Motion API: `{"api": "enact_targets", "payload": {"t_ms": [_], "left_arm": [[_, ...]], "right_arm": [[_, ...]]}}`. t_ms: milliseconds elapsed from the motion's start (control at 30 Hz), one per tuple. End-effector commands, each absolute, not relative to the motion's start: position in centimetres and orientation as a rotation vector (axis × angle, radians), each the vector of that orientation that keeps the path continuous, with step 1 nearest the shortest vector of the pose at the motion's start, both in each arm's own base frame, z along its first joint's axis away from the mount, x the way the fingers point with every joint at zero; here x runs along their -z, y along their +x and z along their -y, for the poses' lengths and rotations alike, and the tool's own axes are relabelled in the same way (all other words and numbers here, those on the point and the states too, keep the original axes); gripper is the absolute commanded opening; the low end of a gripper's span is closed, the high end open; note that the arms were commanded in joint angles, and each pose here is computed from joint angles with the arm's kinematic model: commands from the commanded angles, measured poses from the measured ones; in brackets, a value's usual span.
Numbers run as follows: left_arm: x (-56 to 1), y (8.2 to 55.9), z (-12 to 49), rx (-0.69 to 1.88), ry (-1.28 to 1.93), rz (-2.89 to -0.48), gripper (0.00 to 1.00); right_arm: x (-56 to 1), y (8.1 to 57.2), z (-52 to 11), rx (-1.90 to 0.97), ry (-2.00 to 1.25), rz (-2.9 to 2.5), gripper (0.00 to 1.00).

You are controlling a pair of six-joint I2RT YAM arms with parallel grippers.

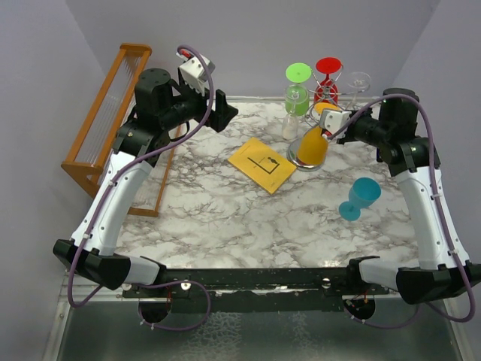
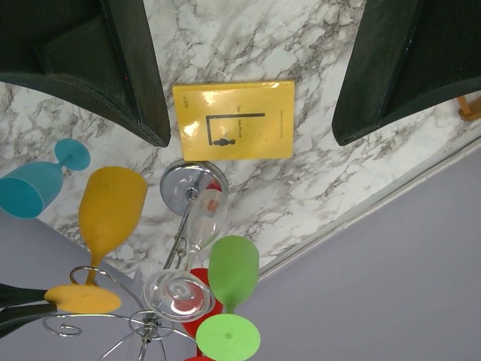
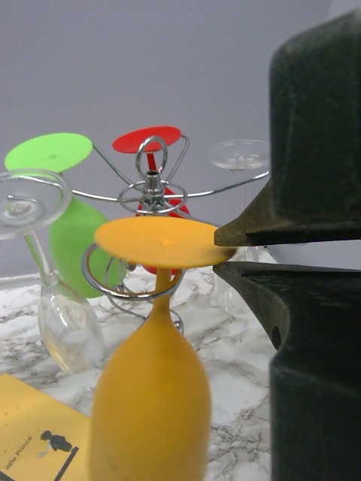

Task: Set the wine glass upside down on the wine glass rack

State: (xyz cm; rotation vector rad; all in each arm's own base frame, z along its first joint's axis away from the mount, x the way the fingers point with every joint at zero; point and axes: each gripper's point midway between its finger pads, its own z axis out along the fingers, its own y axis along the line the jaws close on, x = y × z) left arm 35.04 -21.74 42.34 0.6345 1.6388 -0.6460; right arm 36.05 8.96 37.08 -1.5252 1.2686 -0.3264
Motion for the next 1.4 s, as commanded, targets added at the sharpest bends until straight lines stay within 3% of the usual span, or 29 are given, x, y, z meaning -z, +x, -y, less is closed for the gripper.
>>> {"api": "enact_targets", "payload": {"t_ms": [0,300,433,567,700,1033,1367], "left_arm": [[-43.5,34.6,21.8,0.656,0.653,-1.586,0.92],[-43.3,34.6,21.9,0.662,0.660,-1.588,0.92],[-43.3,34.5,21.9,0.666,0.663,-1.589,0.92],[-43.0,34.4,21.9,0.664,0.671,-1.592,0.92],[-42.6,34.4,21.8,0.659,0.675,-1.598,0.92],[-41.3,34.6,22.1,0.669,0.679,-1.617,0.92],[-40.5,34.5,22.4,0.695,0.693,-1.631,0.91]], "right_arm": [[-37.1,36.3,-8.6,0.357,-1.494,-1.283,0.15],[-36.1,36.1,-8.8,0.320,-1.501,-1.302,0.19],[-35.5,35.4,-8.0,0.328,-1.472,-1.370,0.32],[-35.0,33.8,-6.2,0.342,-1.344,-1.510,0.52],[-34.0,31.2,-3.4,0.392,-1.127,-1.663,0.60],[-27.1,26.5,4.4,0.497,-0.584,-2.038,0.60],[-19.3,24.6,5.4,0.231,-0.395,-2.326,0.58]]}}
